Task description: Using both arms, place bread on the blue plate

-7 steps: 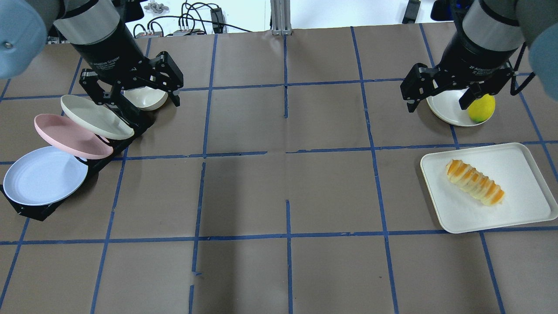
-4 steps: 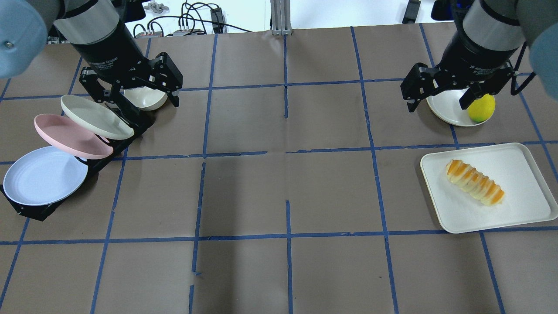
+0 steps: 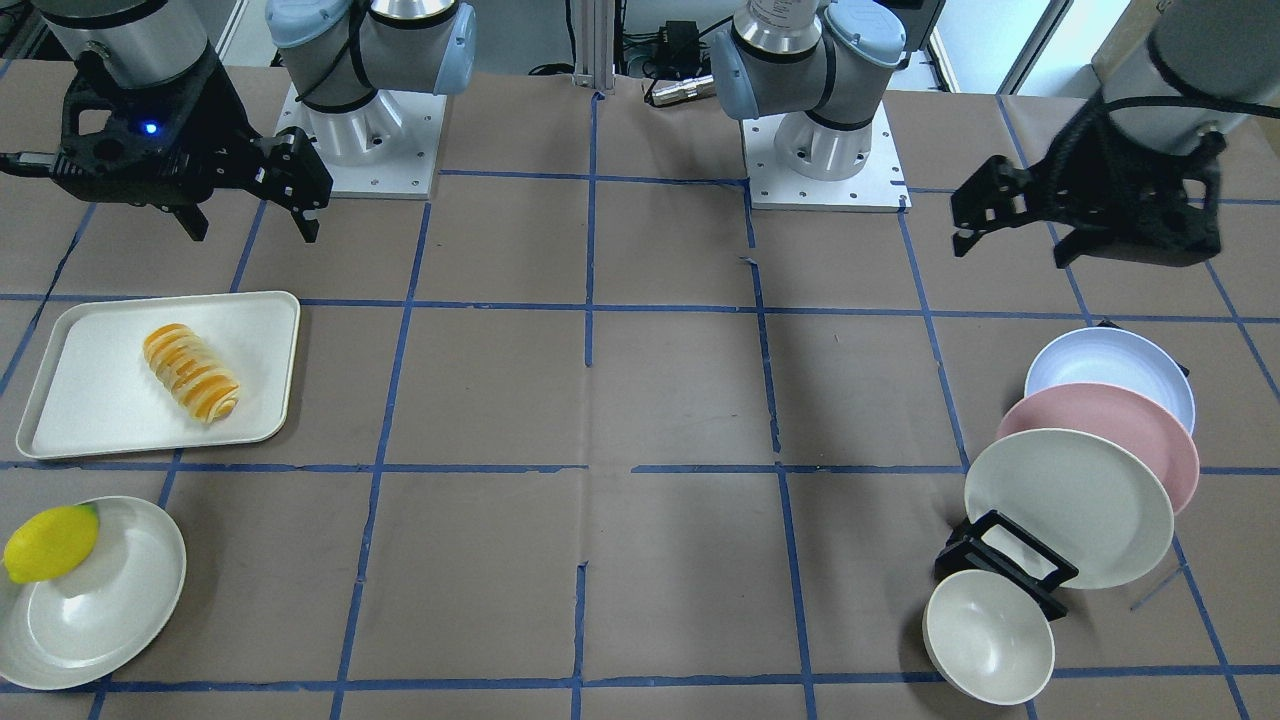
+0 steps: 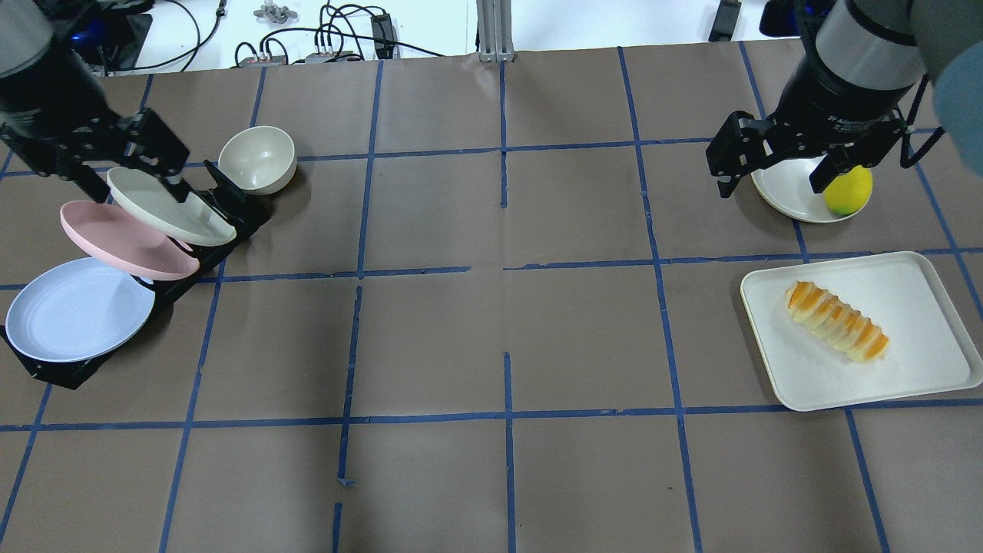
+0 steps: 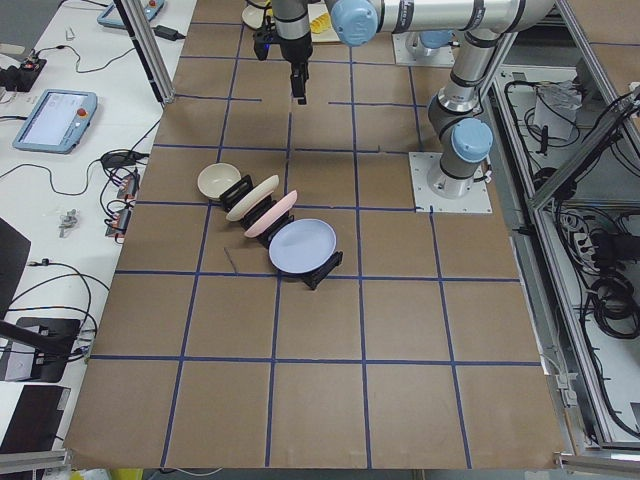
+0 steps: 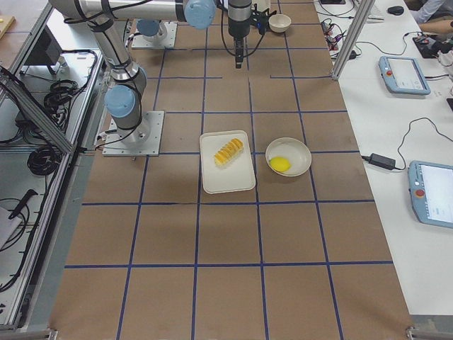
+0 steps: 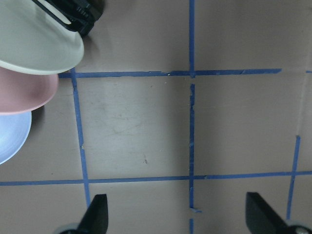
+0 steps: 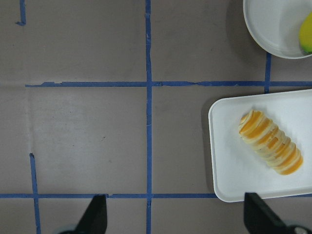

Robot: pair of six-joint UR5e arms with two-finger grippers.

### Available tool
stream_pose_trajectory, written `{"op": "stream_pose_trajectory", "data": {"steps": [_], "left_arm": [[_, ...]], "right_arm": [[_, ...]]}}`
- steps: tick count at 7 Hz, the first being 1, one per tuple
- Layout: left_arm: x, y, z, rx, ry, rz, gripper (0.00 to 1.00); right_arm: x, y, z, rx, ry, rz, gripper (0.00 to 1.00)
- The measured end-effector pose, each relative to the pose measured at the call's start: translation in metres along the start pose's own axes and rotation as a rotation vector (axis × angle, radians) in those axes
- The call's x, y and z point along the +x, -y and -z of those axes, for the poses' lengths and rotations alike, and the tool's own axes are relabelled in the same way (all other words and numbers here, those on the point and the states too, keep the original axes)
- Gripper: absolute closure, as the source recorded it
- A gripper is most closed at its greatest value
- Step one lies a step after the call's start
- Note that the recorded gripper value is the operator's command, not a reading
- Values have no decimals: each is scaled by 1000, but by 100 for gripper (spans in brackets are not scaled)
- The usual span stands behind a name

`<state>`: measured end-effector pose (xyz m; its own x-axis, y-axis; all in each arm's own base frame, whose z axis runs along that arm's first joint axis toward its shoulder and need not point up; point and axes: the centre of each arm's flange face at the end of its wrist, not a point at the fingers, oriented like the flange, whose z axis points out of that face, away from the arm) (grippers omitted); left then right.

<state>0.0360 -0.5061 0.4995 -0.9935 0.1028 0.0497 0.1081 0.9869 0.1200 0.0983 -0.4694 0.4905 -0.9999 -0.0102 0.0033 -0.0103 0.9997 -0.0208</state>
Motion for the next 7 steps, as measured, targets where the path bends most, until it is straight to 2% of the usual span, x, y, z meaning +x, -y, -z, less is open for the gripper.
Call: {"op": "stream_pose_trajectory", "data": {"steps": [1, 3, 4, 5, 6, 7], "left_arm": [[-74, -18, 0, -3, -18, -44, 0], [-219, -80, -5, 12, -46, -179, 0], [-271, -100, -20, 16, -65, -204, 0], [-311, -100, -44, 14, -91, -219, 0], [-343, -86, -71, 8, -121, -228, 0], [-372, -63, -99, -2, -152, -241, 0]], "right_arm": [[0, 0, 0, -1, 0, 0, 0], [0, 1, -2, -5, 1, -3, 0], [2, 2, -5, -12, 1, -15, 1], [7, 5, -11, -23, 2, -33, 5], [17, 8, -27, -36, 5, -53, 5], [35, 12, -58, -39, 10, -33, 6]]}}
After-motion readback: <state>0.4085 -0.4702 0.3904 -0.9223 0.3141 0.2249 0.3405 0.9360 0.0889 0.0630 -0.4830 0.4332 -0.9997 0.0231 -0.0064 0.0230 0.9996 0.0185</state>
